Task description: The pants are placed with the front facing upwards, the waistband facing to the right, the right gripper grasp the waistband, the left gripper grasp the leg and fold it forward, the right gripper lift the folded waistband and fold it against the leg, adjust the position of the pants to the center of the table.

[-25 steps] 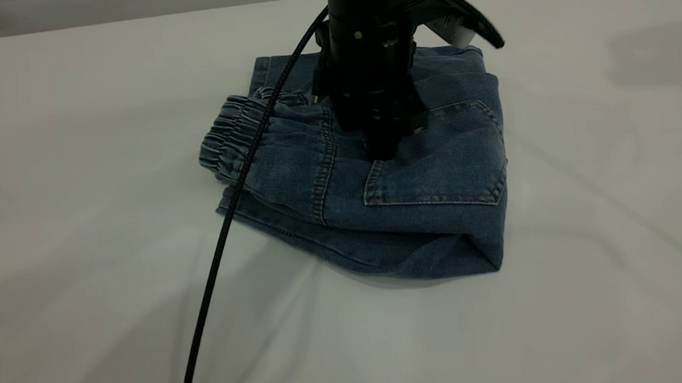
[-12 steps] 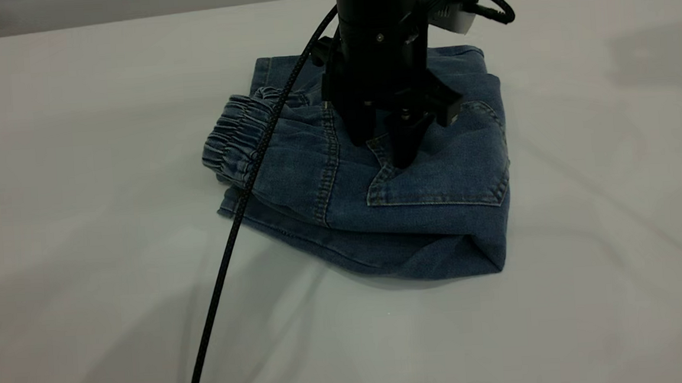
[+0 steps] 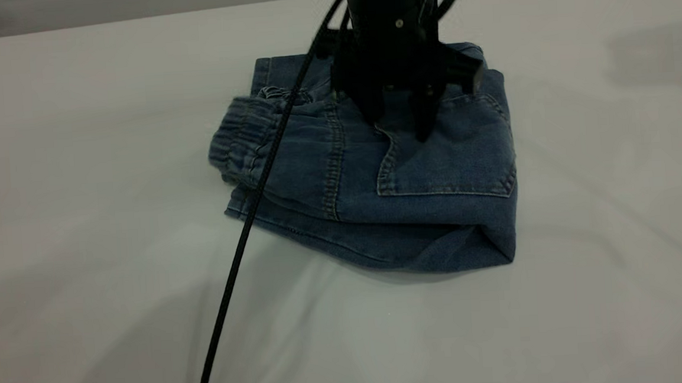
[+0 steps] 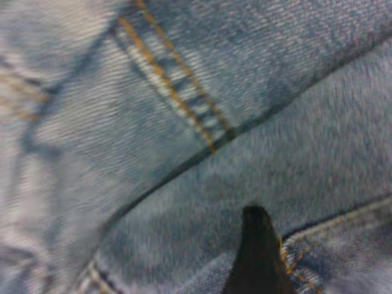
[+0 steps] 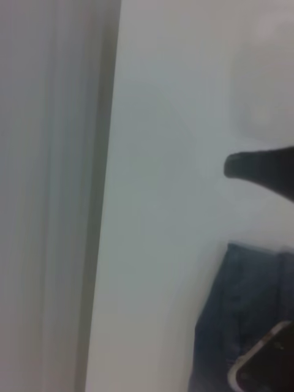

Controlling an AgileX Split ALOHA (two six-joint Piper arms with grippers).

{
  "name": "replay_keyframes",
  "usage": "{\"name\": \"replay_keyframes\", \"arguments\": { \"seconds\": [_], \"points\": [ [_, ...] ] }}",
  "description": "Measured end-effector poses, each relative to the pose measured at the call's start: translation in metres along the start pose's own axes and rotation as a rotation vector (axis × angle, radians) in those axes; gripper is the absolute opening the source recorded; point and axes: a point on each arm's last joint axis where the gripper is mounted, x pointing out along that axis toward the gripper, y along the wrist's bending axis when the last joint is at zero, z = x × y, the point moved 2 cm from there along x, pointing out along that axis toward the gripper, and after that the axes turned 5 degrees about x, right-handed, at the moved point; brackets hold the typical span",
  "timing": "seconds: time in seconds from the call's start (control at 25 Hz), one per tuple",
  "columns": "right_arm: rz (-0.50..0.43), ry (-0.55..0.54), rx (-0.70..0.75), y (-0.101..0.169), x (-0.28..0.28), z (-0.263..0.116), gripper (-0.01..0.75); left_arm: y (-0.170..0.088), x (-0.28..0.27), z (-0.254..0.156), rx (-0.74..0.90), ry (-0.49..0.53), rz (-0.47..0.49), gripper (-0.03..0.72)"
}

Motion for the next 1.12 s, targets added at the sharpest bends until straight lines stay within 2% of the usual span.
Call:
{"name": "replay_keyframes", "arguments": {
  "seconds": [0.24,0.44,0.6,0.84,1.12],
  "points": [
    [0.000,-0.001,0.000,0.000,0.000,0.000,0.573,0.013,-0.009,-0.010,0.328,0.143,0.097,0.461],
    [0.000,-0.001,0.000,0.000,0.000,0.000,0.573,0.013,0.001,-0.013,0.660,0.181,0.069,0.461],
    [-0.001,-0.002,-0.001,0.000,0.000,0.000,0.573,0.012,0.015,-0.017,0.843,0.215,0.036,0.461],
    [-0.002,-0.003,-0.003,0.000,0.000,0.000,0.573,0.010,0.028,-0.021,0.901,0.237,0.010,0.461],
    [-0.002,-0.006,-0.004,0.000,0.000,0.001,0.573,0.003,0.031,-0.022,0.709,0.220,-0.036,0.461]
  ]
}}
